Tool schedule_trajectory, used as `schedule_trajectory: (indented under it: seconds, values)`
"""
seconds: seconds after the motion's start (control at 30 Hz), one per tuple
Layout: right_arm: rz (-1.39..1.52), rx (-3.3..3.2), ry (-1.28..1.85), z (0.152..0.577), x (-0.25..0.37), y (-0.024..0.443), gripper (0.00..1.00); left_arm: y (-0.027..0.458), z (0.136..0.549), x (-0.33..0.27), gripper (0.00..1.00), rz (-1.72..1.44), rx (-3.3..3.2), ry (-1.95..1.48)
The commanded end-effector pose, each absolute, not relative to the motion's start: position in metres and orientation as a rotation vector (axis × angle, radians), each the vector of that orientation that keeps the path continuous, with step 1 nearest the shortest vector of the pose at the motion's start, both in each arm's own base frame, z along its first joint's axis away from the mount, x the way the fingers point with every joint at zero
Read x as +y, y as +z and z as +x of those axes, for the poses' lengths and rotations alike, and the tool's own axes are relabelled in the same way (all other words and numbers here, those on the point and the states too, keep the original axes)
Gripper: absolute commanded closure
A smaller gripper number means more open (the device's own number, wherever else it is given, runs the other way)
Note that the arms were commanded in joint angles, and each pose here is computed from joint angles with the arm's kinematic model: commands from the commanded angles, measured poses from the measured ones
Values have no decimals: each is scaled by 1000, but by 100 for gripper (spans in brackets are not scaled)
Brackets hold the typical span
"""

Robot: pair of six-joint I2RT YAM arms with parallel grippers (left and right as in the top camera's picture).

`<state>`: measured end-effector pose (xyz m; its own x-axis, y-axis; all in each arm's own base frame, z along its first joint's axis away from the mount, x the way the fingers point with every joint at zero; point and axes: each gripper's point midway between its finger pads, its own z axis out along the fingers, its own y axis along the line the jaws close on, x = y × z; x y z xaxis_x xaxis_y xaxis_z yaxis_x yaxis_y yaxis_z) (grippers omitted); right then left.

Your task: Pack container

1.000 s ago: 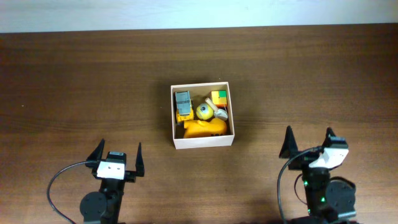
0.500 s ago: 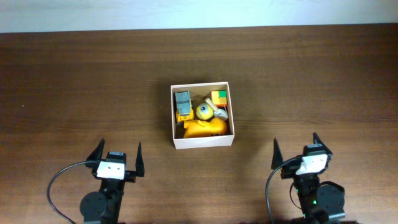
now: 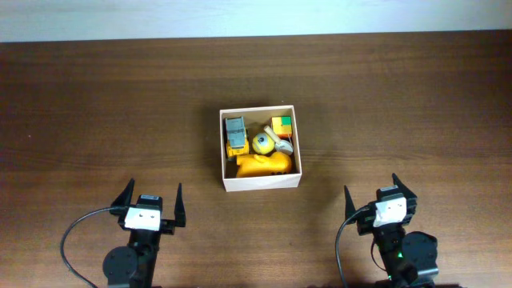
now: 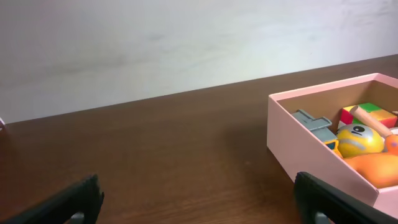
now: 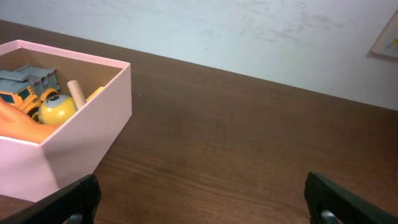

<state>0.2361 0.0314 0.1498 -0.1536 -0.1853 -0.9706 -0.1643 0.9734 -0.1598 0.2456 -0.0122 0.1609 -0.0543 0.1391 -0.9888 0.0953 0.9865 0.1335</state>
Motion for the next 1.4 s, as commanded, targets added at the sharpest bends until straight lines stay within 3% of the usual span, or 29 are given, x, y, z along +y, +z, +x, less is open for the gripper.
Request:
schedule_trajectory:
  seconds: [0.0, 1.37]
  values:
    - [-262, 1726, -28, 236, 29, 149, 1, 159, 246, -10, 1, 186, 1628, 57]
    - [-240, 1730, -46, 237, 23, 149, 1, 159, 246, -10, 1, 186, 1628, 57]
